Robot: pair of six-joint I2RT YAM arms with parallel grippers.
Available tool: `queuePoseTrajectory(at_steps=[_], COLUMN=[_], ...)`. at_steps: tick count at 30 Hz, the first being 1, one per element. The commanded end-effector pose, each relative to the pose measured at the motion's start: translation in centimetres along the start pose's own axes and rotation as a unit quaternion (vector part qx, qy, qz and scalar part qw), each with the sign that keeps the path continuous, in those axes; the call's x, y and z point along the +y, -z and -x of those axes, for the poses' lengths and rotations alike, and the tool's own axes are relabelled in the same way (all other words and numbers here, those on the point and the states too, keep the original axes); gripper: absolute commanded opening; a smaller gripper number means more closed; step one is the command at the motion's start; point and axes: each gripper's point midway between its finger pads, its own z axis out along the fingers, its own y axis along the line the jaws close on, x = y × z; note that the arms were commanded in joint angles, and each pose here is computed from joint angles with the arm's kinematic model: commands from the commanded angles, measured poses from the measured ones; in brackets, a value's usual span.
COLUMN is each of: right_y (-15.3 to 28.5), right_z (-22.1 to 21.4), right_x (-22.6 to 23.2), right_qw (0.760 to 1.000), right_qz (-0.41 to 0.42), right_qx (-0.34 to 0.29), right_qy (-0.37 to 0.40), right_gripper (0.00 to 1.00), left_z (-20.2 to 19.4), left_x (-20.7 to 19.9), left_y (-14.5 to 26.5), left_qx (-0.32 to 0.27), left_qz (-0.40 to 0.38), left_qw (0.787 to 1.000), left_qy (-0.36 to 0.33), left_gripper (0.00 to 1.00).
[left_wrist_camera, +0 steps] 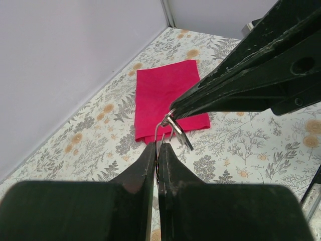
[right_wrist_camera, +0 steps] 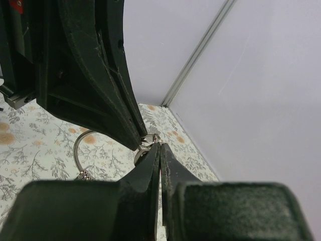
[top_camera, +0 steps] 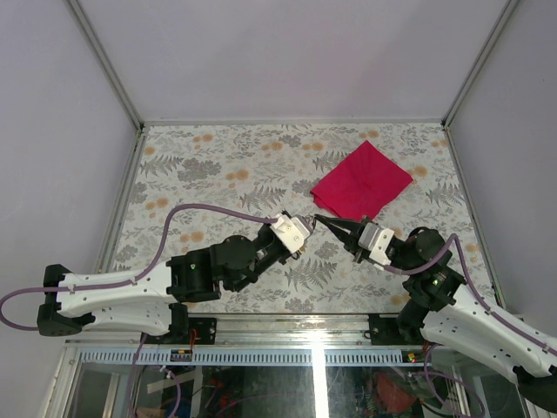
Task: Put the keys on the keyring
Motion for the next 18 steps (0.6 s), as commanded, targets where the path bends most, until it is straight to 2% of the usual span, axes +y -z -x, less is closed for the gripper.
queuePoseTrajectory(at_steps=[1,11,18], right_y=[-0.1,0.6,0.8], right_z=[2.4,2.7,2.9], right_x=[-1.7,-0.3,0.1], right_qw=[0.999,0.998,0.996], right_qz=[-0.022,0.045,0.071], right_qx=[-0.022,0.019,0.037], right_qy=[0.023,0.035,0.044], right_gripper=[0.0,0.0,0.04], left_z=[2.6,2.1,2.0], left_x=[0.0,-1.4,-2.1], left_y=[0.3,0.9,1.1], left_qx=[-0.034,-0.029,-0.029], left_qz=[-0.016,-0.071,-0.092], left_qw=[0.999,0.997,0.995], left_qy=[0.02,-0.013,-0.018], left_gripper=[0.0,0.0,0.0])
